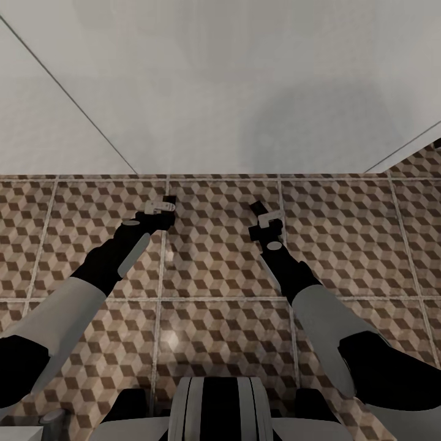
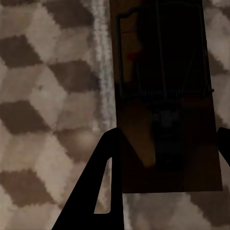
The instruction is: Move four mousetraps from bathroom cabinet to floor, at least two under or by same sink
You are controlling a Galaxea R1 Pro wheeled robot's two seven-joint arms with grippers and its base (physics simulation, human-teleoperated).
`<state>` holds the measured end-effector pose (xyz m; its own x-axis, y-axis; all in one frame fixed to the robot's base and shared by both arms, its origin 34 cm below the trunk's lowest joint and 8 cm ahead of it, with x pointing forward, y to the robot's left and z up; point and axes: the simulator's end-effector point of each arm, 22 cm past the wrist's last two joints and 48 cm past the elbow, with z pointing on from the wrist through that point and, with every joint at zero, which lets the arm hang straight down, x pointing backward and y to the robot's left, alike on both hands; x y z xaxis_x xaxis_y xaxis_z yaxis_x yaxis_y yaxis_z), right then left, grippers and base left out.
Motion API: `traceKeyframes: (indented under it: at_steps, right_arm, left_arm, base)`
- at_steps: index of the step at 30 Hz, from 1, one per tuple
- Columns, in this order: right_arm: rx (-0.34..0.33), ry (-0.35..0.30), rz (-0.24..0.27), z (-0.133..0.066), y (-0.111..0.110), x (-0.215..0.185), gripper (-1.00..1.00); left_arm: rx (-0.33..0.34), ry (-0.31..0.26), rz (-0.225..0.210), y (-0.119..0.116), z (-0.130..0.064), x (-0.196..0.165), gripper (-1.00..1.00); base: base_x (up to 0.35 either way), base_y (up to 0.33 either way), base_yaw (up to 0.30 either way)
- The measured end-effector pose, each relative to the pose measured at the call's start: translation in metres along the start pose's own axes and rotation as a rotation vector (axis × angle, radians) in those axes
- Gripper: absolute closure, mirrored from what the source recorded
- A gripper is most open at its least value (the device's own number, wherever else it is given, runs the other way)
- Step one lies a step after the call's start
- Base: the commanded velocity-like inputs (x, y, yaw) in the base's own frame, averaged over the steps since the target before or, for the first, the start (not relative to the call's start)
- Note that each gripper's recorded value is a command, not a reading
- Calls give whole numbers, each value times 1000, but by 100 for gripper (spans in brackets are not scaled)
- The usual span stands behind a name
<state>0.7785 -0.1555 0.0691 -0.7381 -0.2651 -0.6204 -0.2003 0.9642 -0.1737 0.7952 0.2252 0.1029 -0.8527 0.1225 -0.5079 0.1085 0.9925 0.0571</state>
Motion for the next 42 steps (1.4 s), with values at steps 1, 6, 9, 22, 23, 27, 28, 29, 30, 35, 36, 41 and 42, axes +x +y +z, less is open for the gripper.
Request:
traceKeyframes:
  at_steps: [1,6,9,22,23,27,28,29,30,35,36,41,42]
  right_arm:
    - [0,0,0,0,0,0,100]
    - [0,-1,0,0,0,0,100]
    - [0,-1,0,0,0,0,100]
    - [1,-12,4,0,0,-5,-100]
    - [1,-13,4,0,0,-6,-100]
    - [1,-14,4,0,-1,-6,-100]
    - [1,-14,4,0,-1,-6,-100]
    - [1,-14,4,0,-1,-6,-100]
    - [2,-15,4,0,-1,-6,-100]
    - [2,-15,5,0,-1,-7,-100]
    - [2,-15,5,0,-1,-7,-100]
    - [2,-27,6,0,-1,-9,-100]
    - [2,-29,6,0,-1,-10,-100]
  left_arm:
    - [0,0,0,0,0,0,100]
    - [0,0,0,0,0,0,100]
    - [0,0,0,0,0,0,100]
    - [0,0,0,0,0,0,100]
    - [0,0,0,0,0,0,100]
    - [0,0,0,0,0,0,100]
    - [0,0,0,0,0,0,100]
    - [0,0,0,0,0,0,100]
    - [0,0,0,0,0,0,100]
    - [0,0,0,0,0,0,100]
    - [0,0,0,0,0,0,100]
    - [0,0,0,0,0,0,100]
    - [0,0,0,0,0,0,100]
  base:
    - [0,0,0]
    - [0,0,0]
    - [0,0,0]
    - [0,0,0]
    - [0,0,0]
    - [0,0,0]
    - [0,0,0]
    - [0,0,0]
    - [0,0,0]
    - [0,0,0]
    - [0,0,0]
    - [0,0,0]
    - [0,0,0]
